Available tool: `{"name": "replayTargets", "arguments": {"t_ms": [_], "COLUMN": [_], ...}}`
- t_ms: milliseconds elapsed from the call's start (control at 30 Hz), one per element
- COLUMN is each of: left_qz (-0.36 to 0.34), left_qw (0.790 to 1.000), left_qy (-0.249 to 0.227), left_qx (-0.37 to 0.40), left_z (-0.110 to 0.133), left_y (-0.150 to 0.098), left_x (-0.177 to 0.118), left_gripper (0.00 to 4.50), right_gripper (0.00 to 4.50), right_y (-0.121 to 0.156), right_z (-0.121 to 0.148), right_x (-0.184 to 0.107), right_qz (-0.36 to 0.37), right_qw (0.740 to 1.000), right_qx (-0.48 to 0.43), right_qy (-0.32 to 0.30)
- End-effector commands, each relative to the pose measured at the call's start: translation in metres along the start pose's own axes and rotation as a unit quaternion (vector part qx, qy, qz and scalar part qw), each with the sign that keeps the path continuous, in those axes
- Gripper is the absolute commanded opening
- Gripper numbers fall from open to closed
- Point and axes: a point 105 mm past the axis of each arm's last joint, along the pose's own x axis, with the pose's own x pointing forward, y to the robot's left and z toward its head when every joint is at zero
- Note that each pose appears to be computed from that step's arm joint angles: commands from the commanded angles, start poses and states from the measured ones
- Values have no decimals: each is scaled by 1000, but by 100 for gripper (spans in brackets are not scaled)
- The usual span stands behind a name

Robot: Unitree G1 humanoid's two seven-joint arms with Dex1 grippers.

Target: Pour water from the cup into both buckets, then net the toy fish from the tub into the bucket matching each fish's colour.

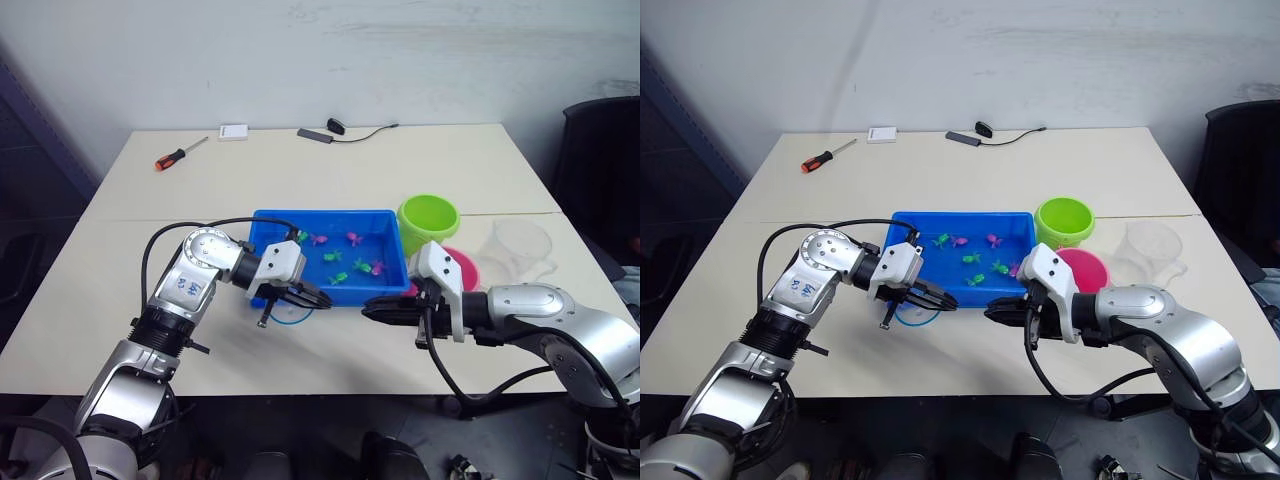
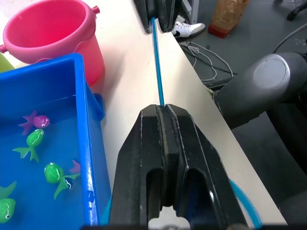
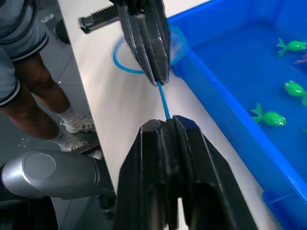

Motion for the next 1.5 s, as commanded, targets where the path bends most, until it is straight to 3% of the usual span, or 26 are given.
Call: {"name": "replayTargets", "arguments": {"t_ms": [33, 467, 600, 833, 1000, 1133, 1333, 1500], "left_qz": [0, 9, 42, 78, 179, 246, 339, 347], "left_qw": [1000, 1000, 999, 996, 980, 964, 933, 926], "left_qy": [6, 17, 7, -22, -78, -85, -82, -72], "left_qx": [16, -11, -21, -23, -42, -56, -88, -126], "left_z": [6, -1, 0, 10, 34, 49, 54, 42], "left_y": [1, 4, 15, 22, 45, 53, 45, 25], "left_x": [-5, -7, -10, -28, -66, -106, -154, -158], "left_gripper": [0, 0, 133, 448, 448, 448, 448, 448], "right_gripper": [4, 4, 0, 0, 0, 0, 0, 0], "right_y": [2, 3, 3, 1, 0, -2, -12, -19], "right_z": [7, 8, 7, 6, 4, 2, 8, 25], "right_x": [-4, -5, -5, -5, -4, -6, -11, -18], "right_qz": [0, 2, 2, -3, -7, -15, -44, -61], "right_qw": [1000, 1000, 1000, 1000, 1000, 1000, 999, 996], "right_qx": [-13, -15, -15, -18, -17, -14, -3, 4], "right_qy": [-10, -10, -10, -7, -5, -5, -30, -69]}}
